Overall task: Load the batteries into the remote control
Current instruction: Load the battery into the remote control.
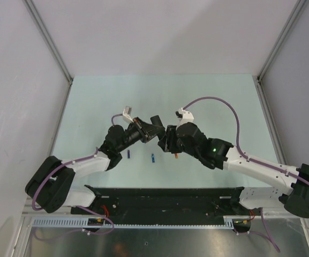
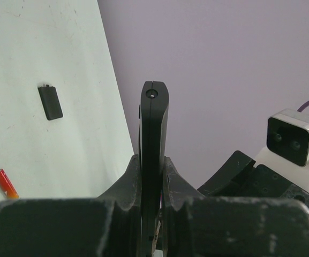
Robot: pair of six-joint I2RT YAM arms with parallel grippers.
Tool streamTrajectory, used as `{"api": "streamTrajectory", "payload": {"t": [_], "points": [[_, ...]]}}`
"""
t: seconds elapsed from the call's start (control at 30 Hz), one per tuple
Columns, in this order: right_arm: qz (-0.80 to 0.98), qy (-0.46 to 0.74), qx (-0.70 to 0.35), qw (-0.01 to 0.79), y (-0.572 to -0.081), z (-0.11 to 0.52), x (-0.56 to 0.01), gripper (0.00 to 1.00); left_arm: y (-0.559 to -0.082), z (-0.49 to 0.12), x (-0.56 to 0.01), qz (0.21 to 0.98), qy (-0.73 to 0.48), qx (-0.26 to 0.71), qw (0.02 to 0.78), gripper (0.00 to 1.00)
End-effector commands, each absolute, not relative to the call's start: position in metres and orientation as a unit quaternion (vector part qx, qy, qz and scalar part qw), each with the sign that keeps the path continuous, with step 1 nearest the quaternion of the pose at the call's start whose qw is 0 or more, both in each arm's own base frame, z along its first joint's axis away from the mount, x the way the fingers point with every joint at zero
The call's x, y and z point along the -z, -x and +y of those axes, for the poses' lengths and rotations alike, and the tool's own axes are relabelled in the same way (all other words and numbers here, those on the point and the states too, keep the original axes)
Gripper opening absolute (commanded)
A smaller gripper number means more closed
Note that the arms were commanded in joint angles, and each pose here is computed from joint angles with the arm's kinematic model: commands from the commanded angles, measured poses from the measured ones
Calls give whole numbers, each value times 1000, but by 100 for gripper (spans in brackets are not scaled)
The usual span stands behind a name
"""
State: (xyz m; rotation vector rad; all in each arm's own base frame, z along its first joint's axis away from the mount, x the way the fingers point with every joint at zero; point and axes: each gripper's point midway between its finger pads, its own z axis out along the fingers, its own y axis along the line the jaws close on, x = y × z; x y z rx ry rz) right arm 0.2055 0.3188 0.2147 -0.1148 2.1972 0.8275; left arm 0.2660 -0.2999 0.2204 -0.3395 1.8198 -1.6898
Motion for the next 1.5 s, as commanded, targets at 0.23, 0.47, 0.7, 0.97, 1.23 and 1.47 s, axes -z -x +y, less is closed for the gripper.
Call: {"api": "streamTrajectory", "payload": {"t": [0.23, 0.47, 0.7, 0.97, 1.23, 1.47], "points": [[885, 57, -294, 355, -194, 301, -212, 52, -264, -292, -297, 588, 122, 714, 360, 0], [877, 42, -289, 380, -202, 284, -233, 61, -265, -293, -290, 595, 123, 710, 356, 0], [866, 25, -292, 406, -210, 272, -250, 65, -264, -294, -288, 597, 121, 709, 355, 0], [850, 22, -305, 430, -211, 267, -270, 66, -264, -293, -279, 604, 123, 704, 352, 0], [830, 2, -298, 471, -215, 235, -293, 67, -256, -282, -253, 628, 123, 695, 329, 0], [831, 12, -382, 405, -212, 247, -266, 67, -236, -274, -238, 647, 91, 700, 288, 0]]}}
